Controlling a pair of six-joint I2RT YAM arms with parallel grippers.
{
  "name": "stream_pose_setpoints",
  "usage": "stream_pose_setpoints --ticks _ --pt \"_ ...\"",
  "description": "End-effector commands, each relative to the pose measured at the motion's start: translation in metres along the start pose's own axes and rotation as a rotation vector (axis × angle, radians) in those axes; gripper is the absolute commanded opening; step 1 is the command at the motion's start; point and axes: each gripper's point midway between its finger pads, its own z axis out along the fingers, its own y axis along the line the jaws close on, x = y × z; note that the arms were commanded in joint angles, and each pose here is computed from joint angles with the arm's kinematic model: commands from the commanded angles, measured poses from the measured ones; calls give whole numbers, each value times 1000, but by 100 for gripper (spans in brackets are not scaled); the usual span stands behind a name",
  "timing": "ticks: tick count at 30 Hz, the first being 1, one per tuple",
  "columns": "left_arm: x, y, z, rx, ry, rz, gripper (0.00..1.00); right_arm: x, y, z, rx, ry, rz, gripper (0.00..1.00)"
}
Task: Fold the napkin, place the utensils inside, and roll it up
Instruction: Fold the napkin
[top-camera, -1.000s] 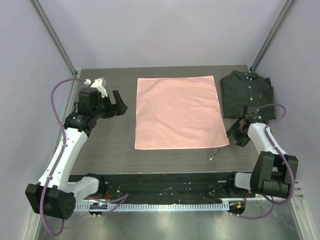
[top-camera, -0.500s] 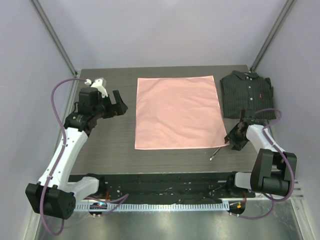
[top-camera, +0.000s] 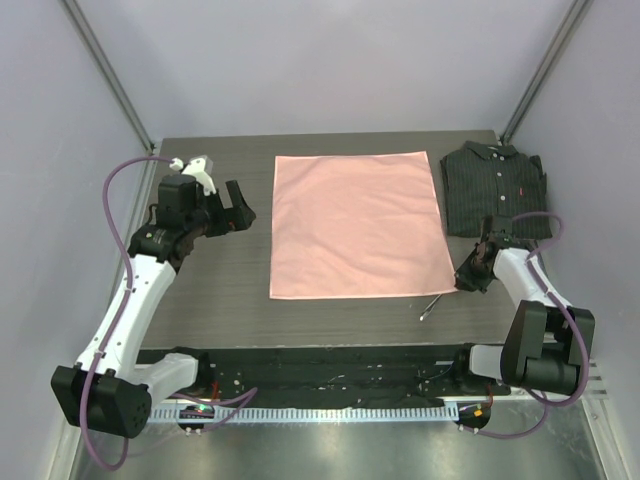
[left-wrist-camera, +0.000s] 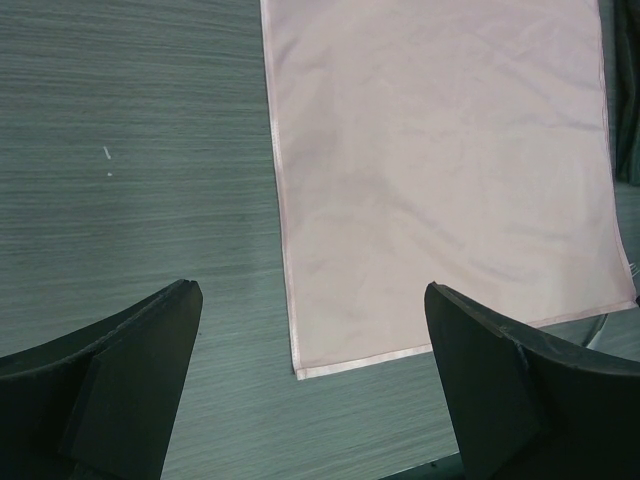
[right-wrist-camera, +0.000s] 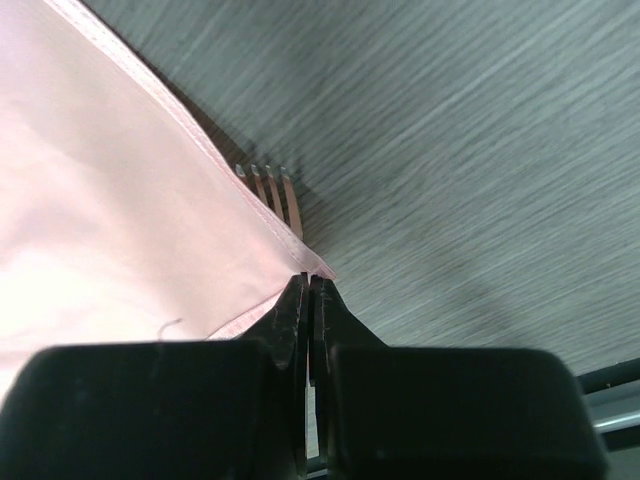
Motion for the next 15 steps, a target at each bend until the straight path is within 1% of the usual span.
stream_pose_setpoints --ticks 1,5,6,8,9,13,15 --pt "-8 -3 0 18 -29 12 100 -17 19 -16 -92 -52 -34 1" --pt "-8 -3 0 19 -31 12 100 -17 20 -19 -106 -65 -45 1" --pt "-7 -3 0 20 -29 12 100 -16 19 -19 -101 -65 -40 2" --pt "-7 -4 0 23 -28 12 100 -18 15 -19 -78 -73 -28 15" --pt "-7 -3 0 23 -28 12 100 -18 15 -19 -75 -71 -27 28" --pt "-7 -4 -1 25 -30 13 100 -11 12 -9 -54 -30 -18 40" --pt "-8 -4 -1 25 -35 13 100 -4 9 -2 -42 -5 -17 40"
